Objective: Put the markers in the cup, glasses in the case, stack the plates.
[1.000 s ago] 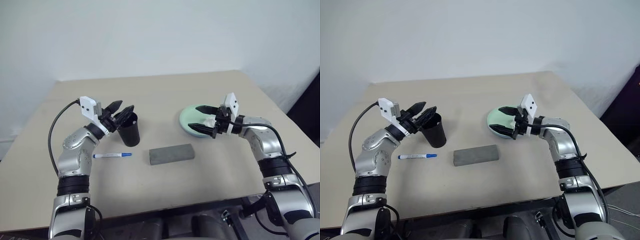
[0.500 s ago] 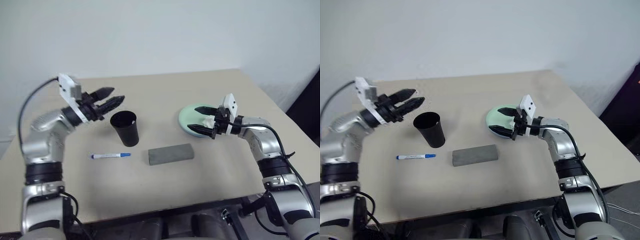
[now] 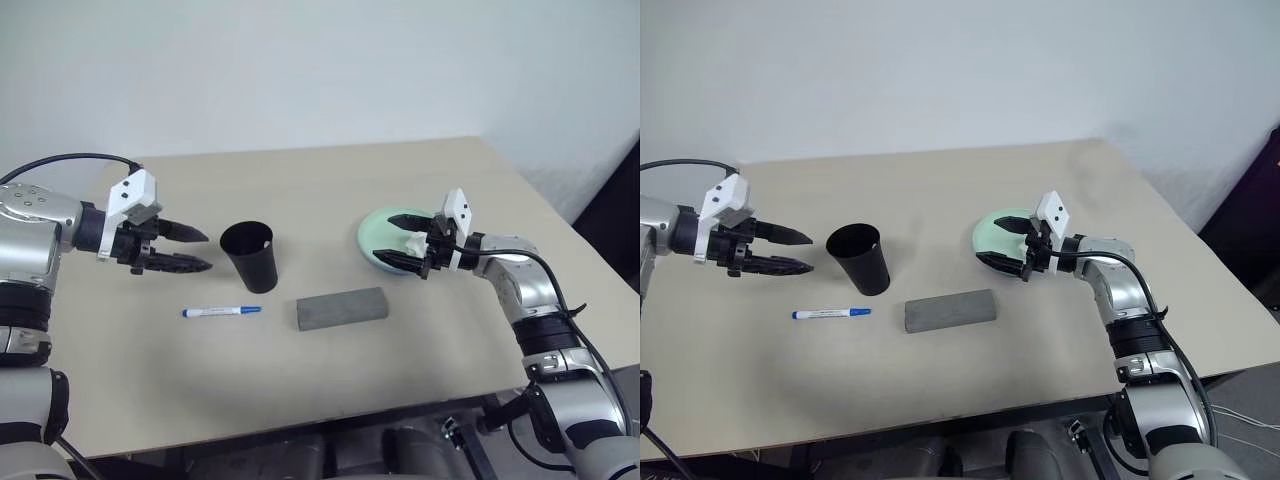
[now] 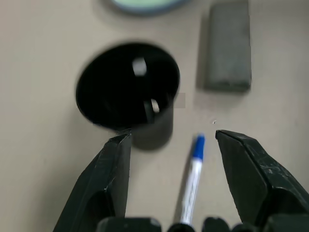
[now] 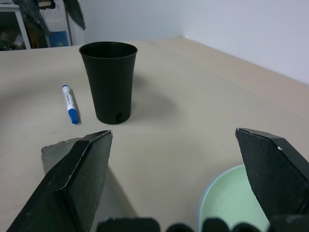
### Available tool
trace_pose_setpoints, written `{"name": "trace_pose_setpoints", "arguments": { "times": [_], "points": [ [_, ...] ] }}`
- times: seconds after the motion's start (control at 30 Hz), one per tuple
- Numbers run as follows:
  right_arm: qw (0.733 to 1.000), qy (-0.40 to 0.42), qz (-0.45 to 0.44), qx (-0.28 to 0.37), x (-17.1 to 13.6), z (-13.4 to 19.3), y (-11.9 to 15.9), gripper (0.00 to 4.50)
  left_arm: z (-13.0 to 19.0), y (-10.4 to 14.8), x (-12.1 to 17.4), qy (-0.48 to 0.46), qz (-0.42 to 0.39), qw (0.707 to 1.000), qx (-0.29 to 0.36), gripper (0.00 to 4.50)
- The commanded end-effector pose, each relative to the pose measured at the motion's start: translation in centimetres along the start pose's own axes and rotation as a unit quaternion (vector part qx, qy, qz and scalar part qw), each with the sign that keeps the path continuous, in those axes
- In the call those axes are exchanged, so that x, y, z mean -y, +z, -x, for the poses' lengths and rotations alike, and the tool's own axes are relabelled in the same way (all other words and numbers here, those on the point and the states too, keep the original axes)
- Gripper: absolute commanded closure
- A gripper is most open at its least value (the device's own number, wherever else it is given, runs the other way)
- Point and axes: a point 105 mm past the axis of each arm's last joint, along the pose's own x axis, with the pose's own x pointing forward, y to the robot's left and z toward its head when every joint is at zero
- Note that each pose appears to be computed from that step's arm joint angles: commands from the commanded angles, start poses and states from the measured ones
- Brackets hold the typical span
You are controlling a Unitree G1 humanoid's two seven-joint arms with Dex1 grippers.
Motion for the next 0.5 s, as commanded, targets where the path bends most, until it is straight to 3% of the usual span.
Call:
{"name": "trace_pose_setpoints", "arguments": {
  "times": [0.03, 0.5],
  "points": [
    [1.0, -0.005, 0.021, 0.016, 0.1, 0.1, 1.1, 0.06, 0.1, -0.9, -0.1, -0.013, -0.036, 0.997, -0.063, 1.59],
    [1.0, -0.007, 0.026, 0.005, 0.4, 0.5, 1.2, 0.06, -2.8, -4.8, 0.2, -0.091, -0.04, 0.98, -0.171, 1.59]
  ]
}}
